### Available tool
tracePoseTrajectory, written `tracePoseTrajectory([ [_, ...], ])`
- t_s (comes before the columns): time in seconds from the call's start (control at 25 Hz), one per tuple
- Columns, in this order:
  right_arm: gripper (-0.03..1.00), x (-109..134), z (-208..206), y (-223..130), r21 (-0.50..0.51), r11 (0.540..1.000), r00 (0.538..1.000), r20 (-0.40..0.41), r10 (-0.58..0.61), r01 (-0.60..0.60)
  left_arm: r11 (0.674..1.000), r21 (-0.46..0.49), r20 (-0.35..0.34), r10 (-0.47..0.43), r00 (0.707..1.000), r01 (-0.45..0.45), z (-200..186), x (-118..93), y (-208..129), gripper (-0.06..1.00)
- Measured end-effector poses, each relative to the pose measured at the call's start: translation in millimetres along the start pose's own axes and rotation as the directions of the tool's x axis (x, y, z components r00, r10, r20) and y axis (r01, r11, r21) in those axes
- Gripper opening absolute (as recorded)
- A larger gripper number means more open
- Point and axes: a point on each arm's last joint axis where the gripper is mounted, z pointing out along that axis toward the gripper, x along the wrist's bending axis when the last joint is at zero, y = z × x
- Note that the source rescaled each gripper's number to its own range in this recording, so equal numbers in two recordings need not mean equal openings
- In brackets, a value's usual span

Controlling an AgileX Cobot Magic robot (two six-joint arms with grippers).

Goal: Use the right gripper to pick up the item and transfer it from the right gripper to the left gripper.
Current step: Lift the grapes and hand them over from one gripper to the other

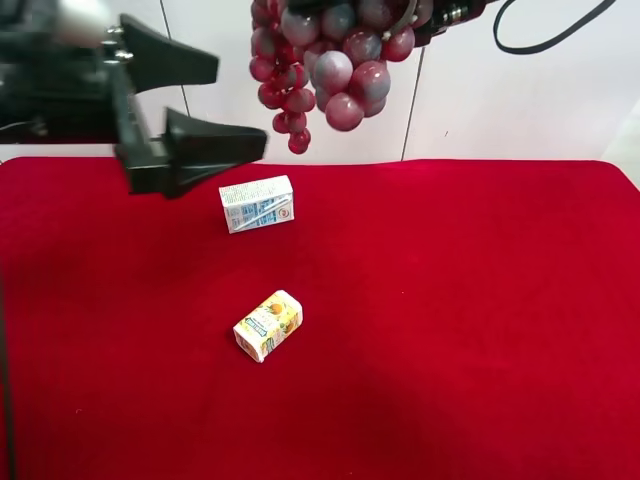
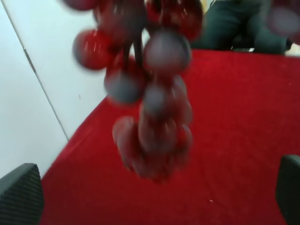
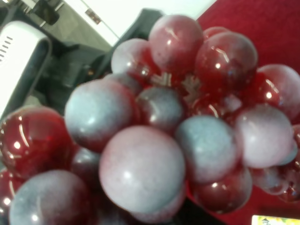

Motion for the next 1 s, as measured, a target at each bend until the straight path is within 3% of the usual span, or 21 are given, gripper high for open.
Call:
tracePoseTrajectory([
  [0.44,0.01,4.6,4.9,-1.5,0.017,1.000,1.000,-0.023,-0.007,0.007,0.998,-0.045,-0.014,0.046,0.999,-0.047,19.5,3.7,32.4,1.00],
  [0.52,0.01,4.6,4.9,-1.5,0.017,1.000,1.000,-0.023,-0.007,0.007,0.998,-0.053,-0.008,0.046,0.999,-0.046,20.8,4.2,34.4,0.95],
  [0.8,0.01,4.8,4.9,-1.6,0.019,1.000,1.000,-0.025,-0.007,0.007,0.998,-0.055,0.074,0.023,0.997,-0.019,32.8,0.5,26.7,0.59],
  [0.88,0.01,4.8,4.9,-1.6,0.019,1.000,1.000,-0.025,-0.007,0.007,0.999,-0.053,0.075,0.012,0.997,-0.008,33.0,0.6,26.4,0.45],
  [1.0,0.01,4.9,4.9,-1.7,0.019,1.000,1.000,-0.026,-0.007,0.007,0.998,-0.060,0.088,0.005,0.996,0.001,32.9,-0.6,27.1,0.14],
])
